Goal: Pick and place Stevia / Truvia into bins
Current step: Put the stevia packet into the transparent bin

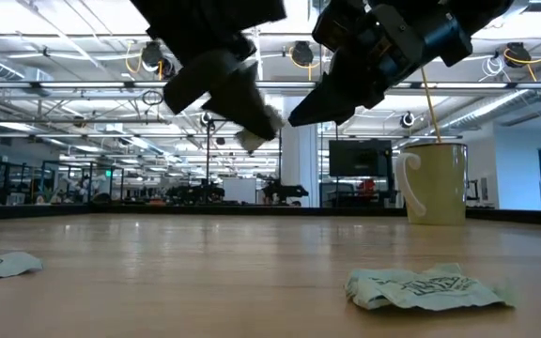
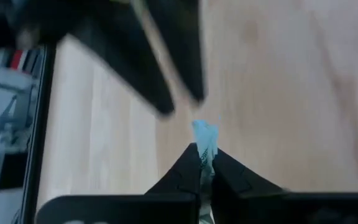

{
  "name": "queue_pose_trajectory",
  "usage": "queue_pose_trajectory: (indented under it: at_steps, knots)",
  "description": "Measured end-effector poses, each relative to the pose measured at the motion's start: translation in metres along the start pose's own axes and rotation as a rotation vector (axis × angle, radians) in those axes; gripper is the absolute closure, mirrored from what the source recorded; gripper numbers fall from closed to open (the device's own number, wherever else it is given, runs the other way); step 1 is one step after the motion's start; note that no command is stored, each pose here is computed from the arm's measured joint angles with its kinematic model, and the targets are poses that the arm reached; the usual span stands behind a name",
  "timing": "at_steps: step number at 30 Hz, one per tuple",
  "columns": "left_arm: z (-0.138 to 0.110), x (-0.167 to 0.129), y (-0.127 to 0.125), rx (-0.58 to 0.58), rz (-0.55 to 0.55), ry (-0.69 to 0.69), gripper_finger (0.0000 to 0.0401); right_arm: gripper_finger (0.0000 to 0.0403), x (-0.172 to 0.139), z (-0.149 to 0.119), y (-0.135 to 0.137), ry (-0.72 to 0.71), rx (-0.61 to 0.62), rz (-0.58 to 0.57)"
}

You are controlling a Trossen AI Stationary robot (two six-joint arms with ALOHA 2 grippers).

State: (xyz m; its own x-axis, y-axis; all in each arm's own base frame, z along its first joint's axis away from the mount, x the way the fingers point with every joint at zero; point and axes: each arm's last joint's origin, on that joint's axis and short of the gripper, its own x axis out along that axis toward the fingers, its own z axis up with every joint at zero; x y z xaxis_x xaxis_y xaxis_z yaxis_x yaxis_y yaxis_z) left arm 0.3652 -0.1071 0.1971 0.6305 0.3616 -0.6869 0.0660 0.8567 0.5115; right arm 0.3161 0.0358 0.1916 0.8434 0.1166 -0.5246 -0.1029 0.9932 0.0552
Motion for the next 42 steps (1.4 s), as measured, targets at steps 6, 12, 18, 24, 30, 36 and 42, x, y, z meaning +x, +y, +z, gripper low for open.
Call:
queue_pose_trajectory:
  at_steps: [6,12,18,24,30,36,42]
  knots:
    - [-0.022,-0.026,-0.003,-0.145,-0.018,0.202,0.0393,0.0266,0.000,-0.007,0.002,0.069,0.010,0.003]
    - [-0.044,-0.089,-0.023,-0.485,-0.155,0.440,0.0394,0.0242,-0.001,-0.017,0.001,0.136,0.004,-0.002]
    - [-0.065,-0.144,-0.063,-0.734,-0.169,0.607,0.0388,0.0242,-0.001,-0.032,0.000,0.108,-0.036,0.003]
    - [-0.081,-0.165,-0.096,-0.888,-0.078,0.640,0.0386,0.0240,-0.001,-0.040,0.000,0.043,-0.039,0.006]
    - [-0.095,-0.170,-0.094,-0.928,0.117,0.746,0.0383,0.0242,-0.001,-0.039,0.000,0.026,-0.039,0.009]
    - [-0.095,-0.166,-0.088,-0.904,0.143,0.746,0.0340,0.0241,-0.001,-0.040,0.005,0.027,-0.046,0.026]
    - [-0.093,-0.161,-0.081,-0.907,0.177,0.753,0.0282,0.0236,-0.002,-0.041,0.022,0.031,-0.107,0.113]
